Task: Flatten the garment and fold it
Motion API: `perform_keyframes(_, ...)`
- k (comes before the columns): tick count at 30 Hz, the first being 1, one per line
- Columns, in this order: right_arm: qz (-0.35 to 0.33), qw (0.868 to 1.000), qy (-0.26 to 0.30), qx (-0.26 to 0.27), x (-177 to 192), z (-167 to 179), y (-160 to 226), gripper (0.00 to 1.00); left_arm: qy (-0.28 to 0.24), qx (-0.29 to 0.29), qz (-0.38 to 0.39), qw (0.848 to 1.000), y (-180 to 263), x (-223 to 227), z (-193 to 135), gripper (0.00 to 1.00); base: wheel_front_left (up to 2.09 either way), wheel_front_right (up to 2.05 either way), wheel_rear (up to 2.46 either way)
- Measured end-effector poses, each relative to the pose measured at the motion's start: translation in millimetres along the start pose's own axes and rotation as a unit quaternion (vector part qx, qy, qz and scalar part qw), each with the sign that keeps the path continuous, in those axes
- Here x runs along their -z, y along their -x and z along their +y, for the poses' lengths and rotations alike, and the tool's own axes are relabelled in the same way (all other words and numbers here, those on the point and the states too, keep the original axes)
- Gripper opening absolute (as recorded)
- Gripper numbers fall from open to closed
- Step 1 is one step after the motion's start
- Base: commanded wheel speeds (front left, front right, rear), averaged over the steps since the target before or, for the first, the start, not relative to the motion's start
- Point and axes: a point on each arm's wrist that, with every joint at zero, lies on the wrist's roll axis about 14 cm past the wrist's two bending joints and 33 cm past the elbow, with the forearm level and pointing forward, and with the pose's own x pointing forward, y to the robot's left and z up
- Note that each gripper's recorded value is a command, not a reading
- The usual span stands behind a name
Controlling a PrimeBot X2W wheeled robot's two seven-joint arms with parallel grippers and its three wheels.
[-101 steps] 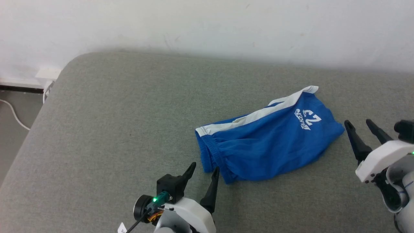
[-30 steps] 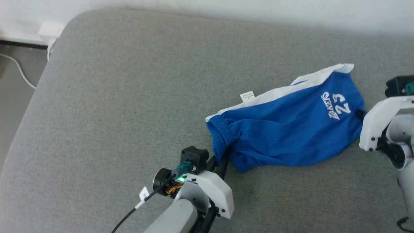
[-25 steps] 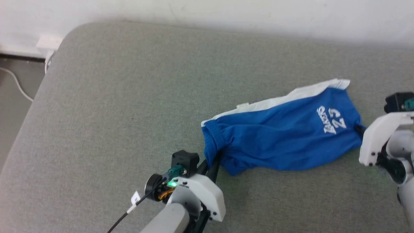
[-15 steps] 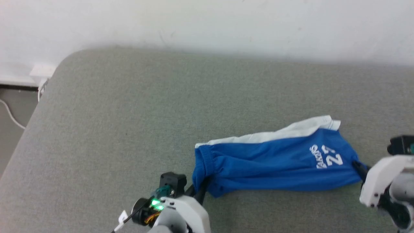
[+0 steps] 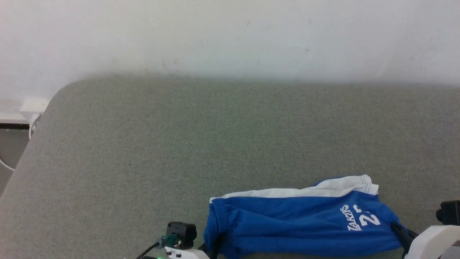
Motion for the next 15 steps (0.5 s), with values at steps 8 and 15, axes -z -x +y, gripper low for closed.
perform_keyframes(8,0.035,0.999,0.008,0.009,27.7,-4.7,-18.7,0.00,0.006,-0.014,0.064,0.998,-3.8,32.4,10.2,0.00,0.00,0.00,0.00)
perform_keyframes(15,0.063,0.997,0.031,0.013,43.2,-9.8,-38.3,0.00,-0.012,-0.018,0.082,0.996,-14.5,38.3,15.3,0.00,0.00,0.00,0.00)
